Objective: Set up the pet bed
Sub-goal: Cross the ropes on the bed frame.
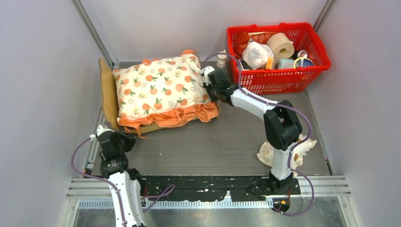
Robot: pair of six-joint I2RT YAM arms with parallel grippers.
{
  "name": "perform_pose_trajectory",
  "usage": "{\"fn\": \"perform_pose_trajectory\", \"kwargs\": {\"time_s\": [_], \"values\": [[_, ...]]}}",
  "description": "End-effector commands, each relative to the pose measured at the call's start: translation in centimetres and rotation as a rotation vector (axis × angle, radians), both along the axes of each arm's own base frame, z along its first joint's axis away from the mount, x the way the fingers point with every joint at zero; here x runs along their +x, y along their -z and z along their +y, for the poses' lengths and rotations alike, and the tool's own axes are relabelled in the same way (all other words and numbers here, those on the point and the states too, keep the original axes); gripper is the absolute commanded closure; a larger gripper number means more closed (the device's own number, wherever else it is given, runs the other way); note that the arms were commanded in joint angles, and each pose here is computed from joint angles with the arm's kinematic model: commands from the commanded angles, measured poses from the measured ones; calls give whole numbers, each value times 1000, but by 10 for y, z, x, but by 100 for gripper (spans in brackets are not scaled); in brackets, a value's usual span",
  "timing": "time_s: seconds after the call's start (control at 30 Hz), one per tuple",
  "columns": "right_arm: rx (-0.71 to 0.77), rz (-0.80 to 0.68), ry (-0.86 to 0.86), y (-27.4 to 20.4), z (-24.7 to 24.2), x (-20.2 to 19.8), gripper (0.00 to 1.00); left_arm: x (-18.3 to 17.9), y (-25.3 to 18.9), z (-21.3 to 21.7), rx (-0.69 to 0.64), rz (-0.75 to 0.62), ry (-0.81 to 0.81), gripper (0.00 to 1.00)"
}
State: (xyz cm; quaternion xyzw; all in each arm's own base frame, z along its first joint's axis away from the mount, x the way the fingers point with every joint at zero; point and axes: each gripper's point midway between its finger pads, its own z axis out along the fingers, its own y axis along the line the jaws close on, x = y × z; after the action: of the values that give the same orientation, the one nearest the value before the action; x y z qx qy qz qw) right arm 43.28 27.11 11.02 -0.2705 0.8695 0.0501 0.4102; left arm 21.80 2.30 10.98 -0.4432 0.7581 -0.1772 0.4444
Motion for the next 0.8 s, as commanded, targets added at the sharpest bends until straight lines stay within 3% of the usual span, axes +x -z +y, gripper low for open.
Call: {"fn": "perform_pose_trajectory", "kwargs": {"time_s": [0.0,0.43,0.47,0.57,0.63,0.67,0.7,0.77], "values": [[41,-94,-226,-18,48,20,95,1,-4,-6,-11,-30,22,100],[40,-235,-242,-57,61,89,94,-7,1,-26,-16,7,112,100],[47,-242,-242,-62,63,89,91,-7,0,-24,-2,10,110,100],[128,-279,-220,-93,66,81,61,-5,-9,-17,53,1,104,100],[192,-323,-211,-121,68,67,48,-4,-17,-13,87,-5,107,100],[201,-317,-215,-117,69,56,43,-3,-19,-12,100,-4,109,100],[265,-374,-206,-150,70,48,37,-3,-21,-11,109,-2,110,100],[341,-401,-189,-171,69,34,29,0,-26,-11,119,-4,126,100]]}}
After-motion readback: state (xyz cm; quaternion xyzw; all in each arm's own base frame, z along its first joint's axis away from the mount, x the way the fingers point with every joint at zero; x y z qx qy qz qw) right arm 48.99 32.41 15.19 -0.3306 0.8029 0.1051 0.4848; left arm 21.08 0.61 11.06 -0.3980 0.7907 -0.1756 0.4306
